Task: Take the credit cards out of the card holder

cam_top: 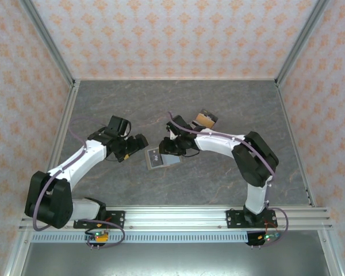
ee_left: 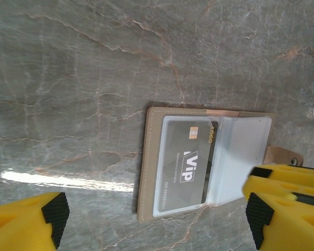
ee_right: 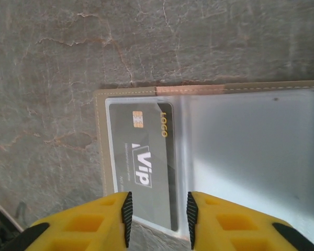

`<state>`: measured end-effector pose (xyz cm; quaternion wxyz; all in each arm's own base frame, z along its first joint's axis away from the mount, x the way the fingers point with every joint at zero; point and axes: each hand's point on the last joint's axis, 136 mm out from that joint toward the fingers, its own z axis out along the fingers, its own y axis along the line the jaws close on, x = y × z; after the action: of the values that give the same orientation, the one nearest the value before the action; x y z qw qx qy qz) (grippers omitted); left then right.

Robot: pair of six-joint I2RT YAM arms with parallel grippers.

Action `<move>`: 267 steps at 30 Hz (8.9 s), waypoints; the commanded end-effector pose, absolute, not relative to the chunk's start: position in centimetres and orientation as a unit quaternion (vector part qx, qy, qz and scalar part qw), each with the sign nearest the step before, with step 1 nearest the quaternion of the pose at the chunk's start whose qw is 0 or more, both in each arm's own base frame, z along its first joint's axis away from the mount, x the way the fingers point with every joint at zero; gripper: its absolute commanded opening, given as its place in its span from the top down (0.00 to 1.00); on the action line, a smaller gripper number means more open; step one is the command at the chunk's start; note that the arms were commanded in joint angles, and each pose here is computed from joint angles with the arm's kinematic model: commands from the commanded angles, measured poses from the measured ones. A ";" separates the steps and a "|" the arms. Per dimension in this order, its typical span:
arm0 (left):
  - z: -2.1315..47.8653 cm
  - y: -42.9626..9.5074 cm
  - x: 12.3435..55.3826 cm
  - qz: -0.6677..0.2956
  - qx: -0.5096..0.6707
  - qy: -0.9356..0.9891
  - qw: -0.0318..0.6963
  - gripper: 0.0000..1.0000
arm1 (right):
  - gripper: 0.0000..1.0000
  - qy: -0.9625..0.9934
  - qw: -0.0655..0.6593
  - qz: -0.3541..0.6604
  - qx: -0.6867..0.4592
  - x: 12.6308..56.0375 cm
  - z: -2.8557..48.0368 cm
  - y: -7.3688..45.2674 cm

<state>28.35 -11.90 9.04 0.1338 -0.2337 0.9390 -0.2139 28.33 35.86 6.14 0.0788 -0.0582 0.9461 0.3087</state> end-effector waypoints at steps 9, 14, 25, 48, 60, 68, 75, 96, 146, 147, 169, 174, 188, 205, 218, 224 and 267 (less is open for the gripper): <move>7.1 -13.9 28.8 -0.248 -0.230 0.935 0.110 0.33 | 0.76 0.949 0.059 0.309 -0.033 29.1 3.7 36.9; 6.2 -15.2 29.0 -0.247 -0.216 0.940 0.098 0.54 | 0.84 0.951 0.058 0.303 -0.027 29.0 3.1 36.6; 3.6 -16.4 28.8 -0.236 -0.203 0.948 0.067 0.76 | 0.86 0.954 0.059 0.295 -0.019 29.0 2.7 36.1; 1.2 -16.7 28.5 -0.227 -0.201 0.952 0.039 0.87 | 0.81 0.951 0.042 0.306 -0.025 28.5 2.0 36.5; 0.9 -16.1 28.1 -0.211 -0.200 0.956 0.040 0.91 | 0.82 0.932 0.068 0.355 -0.023 29.1 4.0 37.3; 1.2 -15.7 28.1 -0.201 -0.200 0.958 0.047 0.91 | 0.77 0.929 0.120 0.351 -0.011 30.2 6.3 35.5; 1.1 -15.7 28.1 -0.201 -0.201 0.958 0.044 0.92 | 0.75 0.928 0.074 0.364 -0.014 29.5 4.8 36.7; 1.1 -15.7 28.1 -0.200 -0.198 0.958 0.043 0.94 | 0.84 0.916 0.027 0.400 -0.034 28.6 3.9 38.5; 6.5 -14.6 29.1 -0.194 -0.194 0.957 0.100 0.78 | 1.00 0.919 0.181 0.348 -0.049 31.1 10.3 31.9; 7.3 -14.2 29.2 -0.194 -0.196 0.955 0.109 0.74 | 1.00 0.916 0.194 0.348 -0.055 31.1 11.1 31.7; 12.6 -7.0 27.6 -0.094 -0.220 0.946 0.219 0.04 | 1.00 0.855 0.474 0.174 -0.122 36.8 26.3 16.4; 12.7 -7.3 27.6 -0.106 -0.220 0.945 0.216 0.01 | 1.00 0.835 0.492 0.116 -0.217 37.6 27.1 16.5; 12.7 -7.6 27.7 -0.115 -0.216 0.944 0.221 0.00 | 1.00 0.849 0.329 0.039 -0.413 39.3 20.2 17.6; 11.1 -7.3 27.5 -0.099 -0.219 0.950 0.198 0.00 | 1.00 0.870 0.250 -0.033 -0.424 43.8 13.8 16.5; 10.9 -7.6 27.6 -0.107 -0.222 0.950 0.192 0.00 | 1.00 0.868 0.290 -0.017 -0.402 44.7 16.4 15.9; 10.8 -7.5 27.5 -0.107 -0.222 0.950 0.192 0.00 | 1.00 0.873 0.293 -0.029 -0.389 45.3 16.4 15.3; 10.6 -7.4 27.5 -0.106 -0.221 0.951 0.189 0.00 | 0.96 0.878 0.268 -0.052 -0.394 46.3 13.3 14.3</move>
<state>27.34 -7.77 10.79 0.1902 -0.2175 0.9512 -0.1081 45.51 15.03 12.33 0.2574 -0.4014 0.8784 -0.0338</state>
